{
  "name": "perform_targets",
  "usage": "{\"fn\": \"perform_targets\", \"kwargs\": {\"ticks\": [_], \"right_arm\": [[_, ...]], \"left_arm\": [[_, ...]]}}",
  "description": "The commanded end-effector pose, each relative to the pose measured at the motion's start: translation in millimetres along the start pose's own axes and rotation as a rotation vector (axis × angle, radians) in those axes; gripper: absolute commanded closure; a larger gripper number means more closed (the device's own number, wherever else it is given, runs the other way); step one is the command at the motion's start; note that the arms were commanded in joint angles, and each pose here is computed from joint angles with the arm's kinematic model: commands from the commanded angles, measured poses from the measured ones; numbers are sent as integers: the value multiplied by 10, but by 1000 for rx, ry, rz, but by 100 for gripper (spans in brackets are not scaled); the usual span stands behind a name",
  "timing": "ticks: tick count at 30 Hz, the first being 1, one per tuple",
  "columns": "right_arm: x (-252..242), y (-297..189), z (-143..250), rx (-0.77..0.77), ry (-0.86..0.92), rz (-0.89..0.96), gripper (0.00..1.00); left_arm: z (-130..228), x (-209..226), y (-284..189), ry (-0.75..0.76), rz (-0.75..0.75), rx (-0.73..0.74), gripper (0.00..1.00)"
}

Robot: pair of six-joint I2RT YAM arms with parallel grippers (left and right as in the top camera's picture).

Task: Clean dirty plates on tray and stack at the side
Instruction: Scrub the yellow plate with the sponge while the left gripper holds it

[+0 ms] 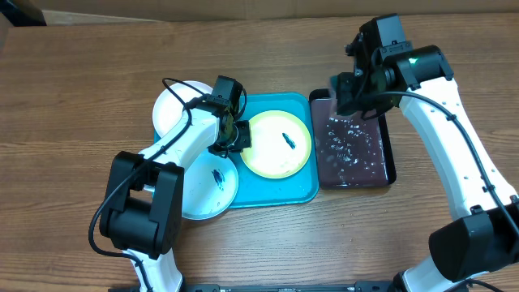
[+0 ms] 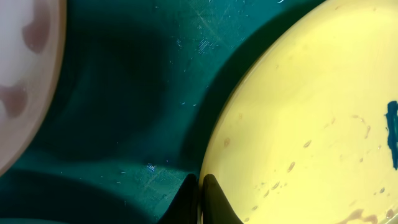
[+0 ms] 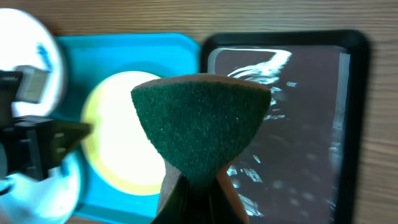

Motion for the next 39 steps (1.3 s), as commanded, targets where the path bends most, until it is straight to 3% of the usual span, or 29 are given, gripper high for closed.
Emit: {"fn": "perform_targets", "kwargs": {"ticks": [1,4,14,20,29,39], "right_arm": [[241,0,46,23,-55,-127,96],[384,109,94,40,-114,-122,96],[701,631,265,21,-270,169,96],[750,1113,380,90,-327,288,96],[749,1616,433,141,-343,313,96],[690,1759,453,137,-346,341,96]], "left_arm": [[-33,-9,45,7,7,6,96],[-32,-9,45,7,7,7,96],[-33,-9,45,7,7,6,96],[-29,-8,45,7,7,9,96],[-28,-7,45,7,6,9,96],[-28,-7,45,7,6,9,96]]}}
Point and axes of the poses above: each gripper's point midway between its finger pads, its own y axis out along the fingers, its own x axis along the line the jaws close on, z = x × y, the point moved 9 cm from there along -y, back along the fingers, and after that the axes turned 6 degrees about y, right-handed, at the moved point
